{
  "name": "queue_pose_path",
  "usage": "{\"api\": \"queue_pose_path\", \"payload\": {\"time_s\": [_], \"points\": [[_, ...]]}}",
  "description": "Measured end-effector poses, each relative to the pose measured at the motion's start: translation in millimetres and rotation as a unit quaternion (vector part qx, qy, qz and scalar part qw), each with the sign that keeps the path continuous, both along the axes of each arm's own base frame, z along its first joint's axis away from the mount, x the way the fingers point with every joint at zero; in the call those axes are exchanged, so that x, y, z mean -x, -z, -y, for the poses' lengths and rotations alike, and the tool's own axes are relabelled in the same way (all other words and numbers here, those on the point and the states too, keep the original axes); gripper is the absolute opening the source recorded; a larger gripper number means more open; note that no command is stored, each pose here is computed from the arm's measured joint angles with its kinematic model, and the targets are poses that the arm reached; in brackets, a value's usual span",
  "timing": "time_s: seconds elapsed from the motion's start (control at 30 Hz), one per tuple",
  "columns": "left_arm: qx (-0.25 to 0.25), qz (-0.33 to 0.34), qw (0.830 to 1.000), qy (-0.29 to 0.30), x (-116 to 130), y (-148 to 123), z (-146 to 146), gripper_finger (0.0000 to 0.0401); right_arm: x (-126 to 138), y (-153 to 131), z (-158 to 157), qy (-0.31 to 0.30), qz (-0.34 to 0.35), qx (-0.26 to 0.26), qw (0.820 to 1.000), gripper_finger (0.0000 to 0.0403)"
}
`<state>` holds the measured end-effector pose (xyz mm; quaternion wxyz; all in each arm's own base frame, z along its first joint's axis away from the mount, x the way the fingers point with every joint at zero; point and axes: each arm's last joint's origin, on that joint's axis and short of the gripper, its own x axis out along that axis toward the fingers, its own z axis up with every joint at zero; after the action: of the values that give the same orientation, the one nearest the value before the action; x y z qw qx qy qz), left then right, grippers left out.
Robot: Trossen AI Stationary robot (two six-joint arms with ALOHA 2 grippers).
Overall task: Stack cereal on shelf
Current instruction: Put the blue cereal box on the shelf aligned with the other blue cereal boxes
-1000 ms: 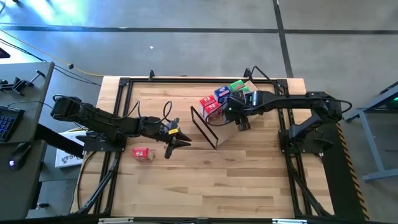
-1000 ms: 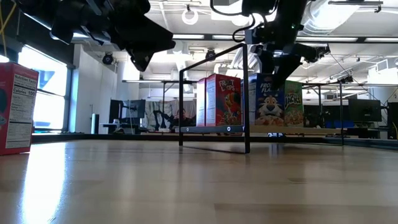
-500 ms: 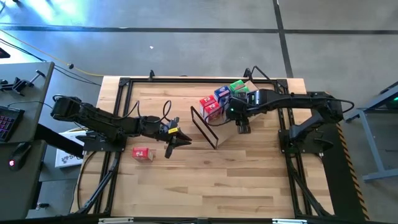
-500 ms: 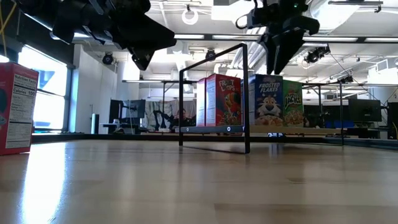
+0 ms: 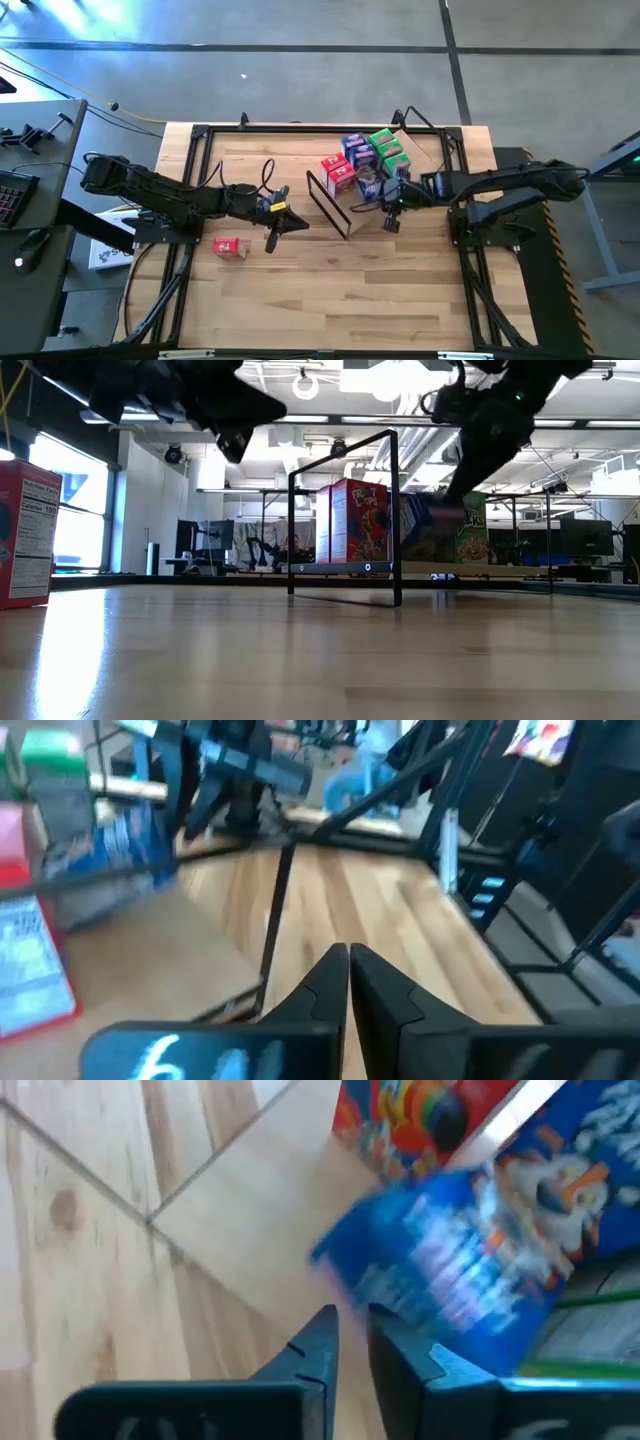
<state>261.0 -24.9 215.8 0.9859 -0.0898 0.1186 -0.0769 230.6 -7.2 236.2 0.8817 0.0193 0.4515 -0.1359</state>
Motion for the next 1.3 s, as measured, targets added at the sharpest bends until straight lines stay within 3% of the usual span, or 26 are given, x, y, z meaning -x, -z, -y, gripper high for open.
{"api": "queue_pose_path", "payload": {"time_s": [0.4, 0.57, 0.73, 0.93, 1.03, 1.17, 1.3], "points": [[0.002, 0.009, 1.0, -0.008, -4.5, -13.4, -6.3, 0.0001, -1.7, 4.2, -1.4, -0.002, 0.024, 0.051, 0.998, 0.0019], [0.002, 0.007, 1.0, -0.008, -4.4, -13.0, -6.3, 0.0001, -0.2, 4.5, -6.6, -0.013, 0.024, 0.015, 1.0, 0.0025], [0.002, -0.005, 1.0, -0.01, -4.1, -10.9, -6.5, 0.0, 0.2, 12.0, -14.5, 0.005, 0.002, -0.029, 1.0, 0.0084], [0.01, -0.019, 1.0, -0.023, -3.6, -8.5, -6.1, 0.0, -2.8, 18.7, -26.3, 0.074, 0.008, -0.072, 0.995, 0.0206], [0.004, -0.021, 0.999, -0.04, -3.4, -7.9, -5.3, 0.0, -1.4, 18.2, -33.3, 0.126, 0.029, -0.068, 0.989, 0.0263], [-0.003, -0.028, 0.998, -0.064, -1.4, -3.0, -5.7, 0.0, 1.5, 19.7, -38.9, 0.226, 0.067, -0.046, 0.971, 0.0306], [0.002, -0.042, 0.996, -0.082, 3.0, 6.9, -6.9, 0.0, -1.2, 23.6, -38.6, 0.307, 0.109, -0.035, 0.945, 0.0317]]}}
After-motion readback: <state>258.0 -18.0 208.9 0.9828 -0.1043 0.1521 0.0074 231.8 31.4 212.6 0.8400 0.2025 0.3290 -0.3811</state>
